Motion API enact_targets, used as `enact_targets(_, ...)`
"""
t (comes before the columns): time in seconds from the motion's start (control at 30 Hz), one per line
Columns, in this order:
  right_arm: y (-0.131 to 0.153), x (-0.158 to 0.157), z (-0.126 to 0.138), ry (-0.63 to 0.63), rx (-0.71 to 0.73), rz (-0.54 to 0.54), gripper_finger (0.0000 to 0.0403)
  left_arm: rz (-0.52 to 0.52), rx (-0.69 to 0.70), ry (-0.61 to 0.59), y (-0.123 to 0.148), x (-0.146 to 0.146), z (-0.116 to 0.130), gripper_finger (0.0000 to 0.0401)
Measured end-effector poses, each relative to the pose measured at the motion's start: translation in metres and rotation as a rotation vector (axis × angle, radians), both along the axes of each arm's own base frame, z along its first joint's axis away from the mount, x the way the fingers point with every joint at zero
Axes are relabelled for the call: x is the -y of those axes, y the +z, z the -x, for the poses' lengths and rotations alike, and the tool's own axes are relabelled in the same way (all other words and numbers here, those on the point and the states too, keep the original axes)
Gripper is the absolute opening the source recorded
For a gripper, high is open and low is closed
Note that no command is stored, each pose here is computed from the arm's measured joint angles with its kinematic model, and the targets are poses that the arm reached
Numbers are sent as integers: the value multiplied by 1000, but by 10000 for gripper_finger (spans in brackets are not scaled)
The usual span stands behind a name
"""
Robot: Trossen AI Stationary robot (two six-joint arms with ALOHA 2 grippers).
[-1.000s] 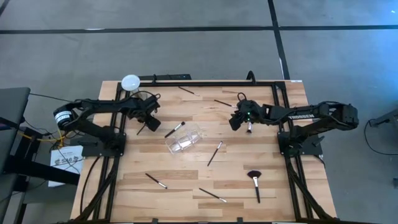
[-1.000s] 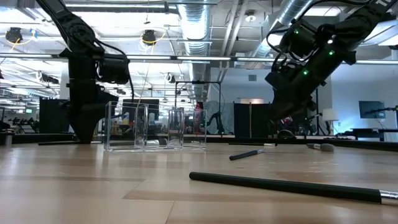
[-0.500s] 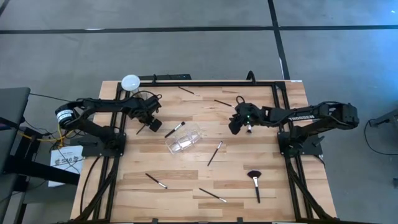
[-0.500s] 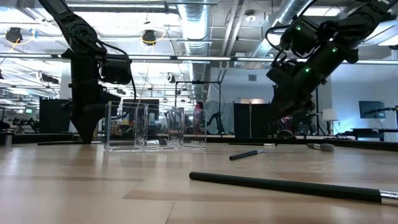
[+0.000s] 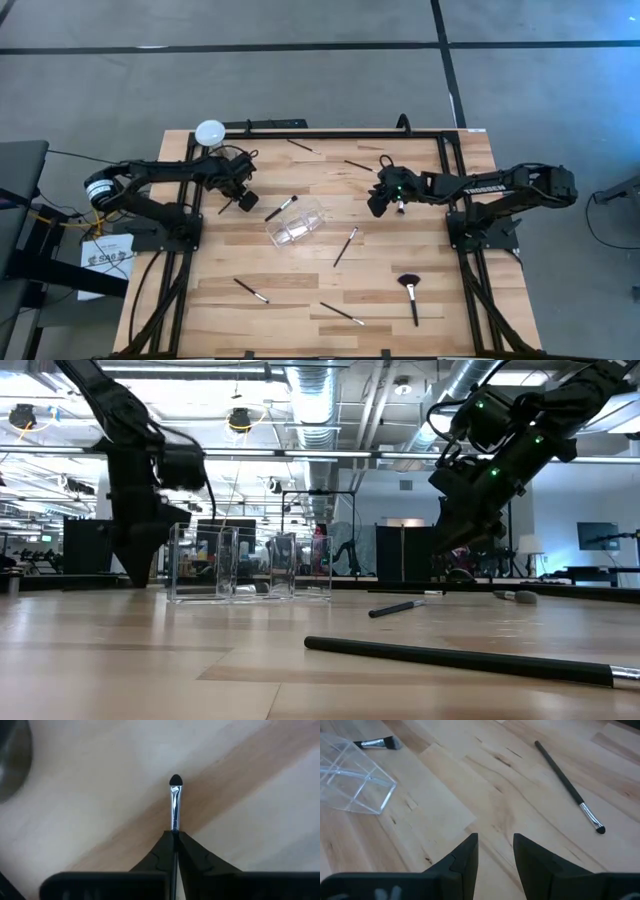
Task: Put items in baskets/containers
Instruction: Put the black eyeshadow brush into the left section of the transparent organizer
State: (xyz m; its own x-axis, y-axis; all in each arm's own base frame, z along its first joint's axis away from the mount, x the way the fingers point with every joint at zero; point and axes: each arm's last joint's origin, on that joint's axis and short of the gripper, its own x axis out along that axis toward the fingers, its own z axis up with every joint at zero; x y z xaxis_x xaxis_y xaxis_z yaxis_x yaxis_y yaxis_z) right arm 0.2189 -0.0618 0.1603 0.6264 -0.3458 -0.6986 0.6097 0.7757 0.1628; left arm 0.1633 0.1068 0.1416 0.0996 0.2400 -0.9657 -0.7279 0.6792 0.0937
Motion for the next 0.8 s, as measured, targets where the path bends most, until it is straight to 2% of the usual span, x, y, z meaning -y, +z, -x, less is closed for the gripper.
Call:
enact_targets(0.27, 0, 0, 0, 9, -5, 8, 116, -45, 310, -55, 47, 18, 8, 7)
enact_targets(0.47, 0, 0, 0, 8, -2, 13, 116, -140, 556, -127, 83, 40, 18, 5)
enact_targets(0.67, 1, 0, -1, 8, 13, 17, 116, -247, 922, -251, 119, 64, 23, 5)
enact_targets(0.8, 2, 1, -2, 8, 21, 19, 116, -291, 1112, -322, 125, 79, 22, 5)
